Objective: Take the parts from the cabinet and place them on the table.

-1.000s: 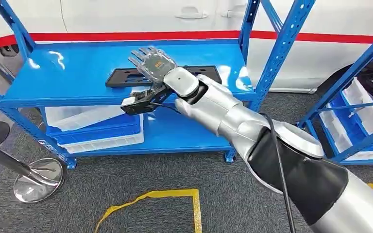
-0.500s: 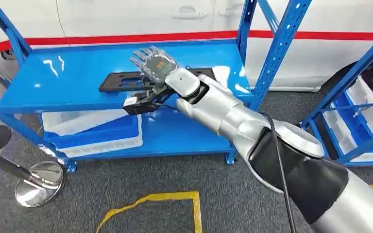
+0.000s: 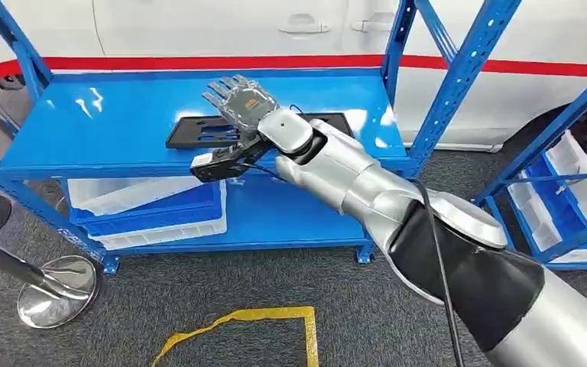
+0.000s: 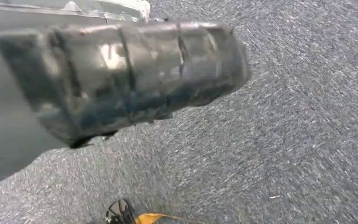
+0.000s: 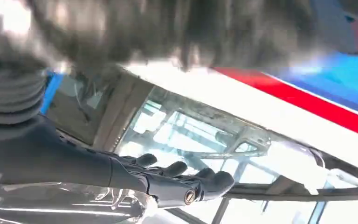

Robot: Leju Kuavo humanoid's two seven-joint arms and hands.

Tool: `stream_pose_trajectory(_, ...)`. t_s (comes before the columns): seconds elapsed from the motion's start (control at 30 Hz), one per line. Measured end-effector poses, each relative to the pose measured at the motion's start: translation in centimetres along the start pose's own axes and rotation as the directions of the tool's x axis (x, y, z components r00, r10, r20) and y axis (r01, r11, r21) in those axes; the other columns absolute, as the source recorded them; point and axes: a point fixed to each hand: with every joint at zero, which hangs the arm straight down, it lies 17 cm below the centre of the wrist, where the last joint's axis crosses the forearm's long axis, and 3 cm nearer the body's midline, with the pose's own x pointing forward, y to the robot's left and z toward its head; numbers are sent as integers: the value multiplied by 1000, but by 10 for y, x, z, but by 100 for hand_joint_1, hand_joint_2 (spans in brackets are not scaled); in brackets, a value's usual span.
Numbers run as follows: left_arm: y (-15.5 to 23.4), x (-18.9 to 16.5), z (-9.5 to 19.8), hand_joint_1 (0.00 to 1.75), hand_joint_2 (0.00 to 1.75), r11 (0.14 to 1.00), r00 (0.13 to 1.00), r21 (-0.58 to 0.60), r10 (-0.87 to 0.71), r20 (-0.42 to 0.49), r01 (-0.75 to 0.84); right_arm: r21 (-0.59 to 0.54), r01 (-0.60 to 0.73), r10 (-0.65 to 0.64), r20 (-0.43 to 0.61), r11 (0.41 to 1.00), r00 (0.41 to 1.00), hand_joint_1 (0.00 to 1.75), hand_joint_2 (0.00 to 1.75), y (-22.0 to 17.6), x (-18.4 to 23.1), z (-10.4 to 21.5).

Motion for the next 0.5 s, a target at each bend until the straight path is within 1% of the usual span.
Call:
stream_pose_trajectory(0.13, 1, 0, 0, 0, 0, 1000, 1000, 2, 0, -1, 0, 41, 22, -23, 10, 999, 1000, 0, 175, 19, 8, 0)
stream_pose_trajectory(0.33, 1, 1, -1, 0, 0, 1000, 1000, 3, -12, -1, 12, 196, 123, -127, 11, 973, 992, 0, 175, 67, 24, 8)
stream_pose_trajectory(0.43, 2, 0, -1, 0, 0, 1000, 1000, 3, -14, -4, 14, 233, 139, -144, 4, 963, 990, 0, 175, 82, 28, 10)
stream_pose_trajectory(0.5, 2, 1, -1, 0, 0, 1000, 1000, 5, -16, -2, 16, 246, 144, -150, 4, 959, 989, 0, 175, 85, 29, 11)
